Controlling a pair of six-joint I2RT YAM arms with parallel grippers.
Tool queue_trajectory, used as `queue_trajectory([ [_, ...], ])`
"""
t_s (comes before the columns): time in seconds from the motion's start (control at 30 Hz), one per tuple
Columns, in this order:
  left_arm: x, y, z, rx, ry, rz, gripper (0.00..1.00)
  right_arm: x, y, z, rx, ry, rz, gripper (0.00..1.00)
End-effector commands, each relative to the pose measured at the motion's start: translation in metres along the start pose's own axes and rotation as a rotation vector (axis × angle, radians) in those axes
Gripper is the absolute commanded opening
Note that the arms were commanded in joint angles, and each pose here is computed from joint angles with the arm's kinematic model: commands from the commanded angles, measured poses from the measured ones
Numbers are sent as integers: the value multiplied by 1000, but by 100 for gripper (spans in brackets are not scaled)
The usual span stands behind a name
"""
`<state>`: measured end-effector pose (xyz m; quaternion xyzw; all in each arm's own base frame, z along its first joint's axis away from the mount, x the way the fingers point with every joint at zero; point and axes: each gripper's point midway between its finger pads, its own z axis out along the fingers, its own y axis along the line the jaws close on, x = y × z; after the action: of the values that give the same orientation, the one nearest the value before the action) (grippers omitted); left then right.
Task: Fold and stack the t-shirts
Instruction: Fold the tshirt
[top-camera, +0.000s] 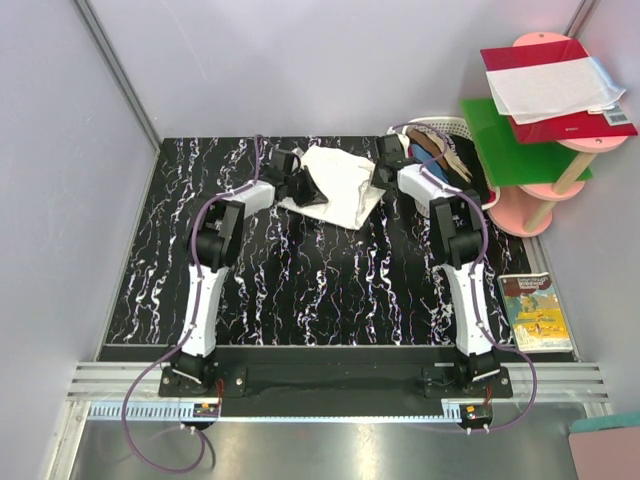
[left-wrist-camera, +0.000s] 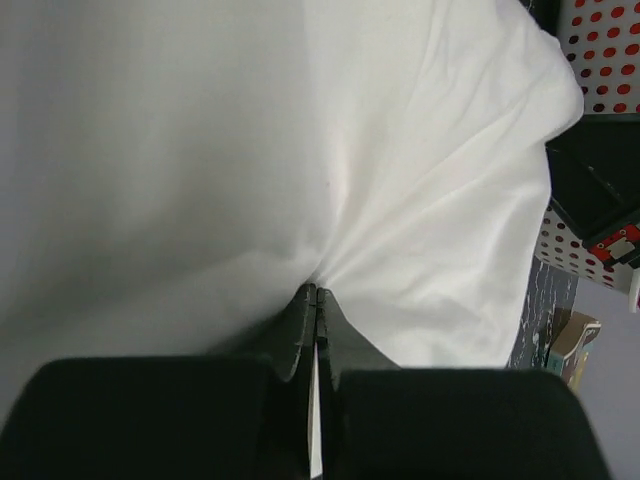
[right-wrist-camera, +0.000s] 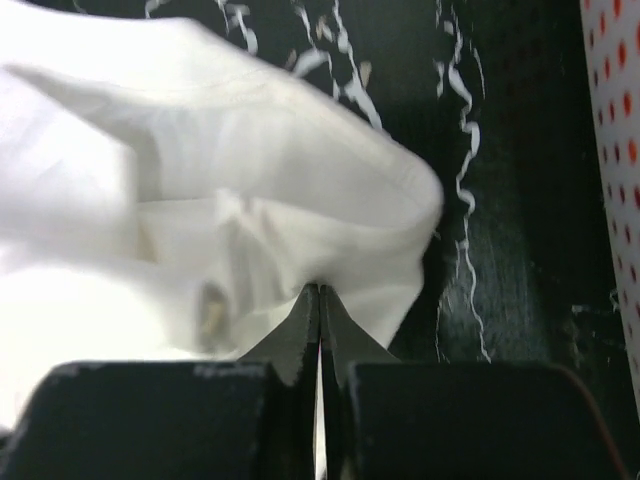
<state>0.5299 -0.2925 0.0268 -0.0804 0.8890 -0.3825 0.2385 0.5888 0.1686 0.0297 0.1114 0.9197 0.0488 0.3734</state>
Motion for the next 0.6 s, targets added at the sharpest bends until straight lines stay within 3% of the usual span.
queue_trajectory([
  [0.0, 45, 15, -37, -78, 74, -123, 0, -50, 22, -54, -129, -181, 26, 0],
  [0.2, 140, 22, -71, -80, 144, -186, 0, -56, 24, -116, -231, -244, 28, 6],
  [0.33, 211, 4, -81, -57, 196, -179, 0, -37, 34, -142, -331, -209, -1, 19],
  [0.43, 261, -14, -85, -29, 232, -162, 0, -11, 36, -155, -388, -166, -20, 49],
  [0.47, 270, -20, -85, -19, 244, -149, 0, -5, 36, -158, -394, -160, -24, 64],
  [0.5, 276, -26, -86, -9, 250, -128, 0, 10, 35, -164, -398, -141, -35, 71],
  [0.53, 288, -35, -89, 3, 264, -93, 5, 17, 33, -167, -402, -129, -40, 77],
  [0.57, 288, -40, -90, 8, 238, -47, 19, 23, 33, -171, -410, -117, -35, 91],
])
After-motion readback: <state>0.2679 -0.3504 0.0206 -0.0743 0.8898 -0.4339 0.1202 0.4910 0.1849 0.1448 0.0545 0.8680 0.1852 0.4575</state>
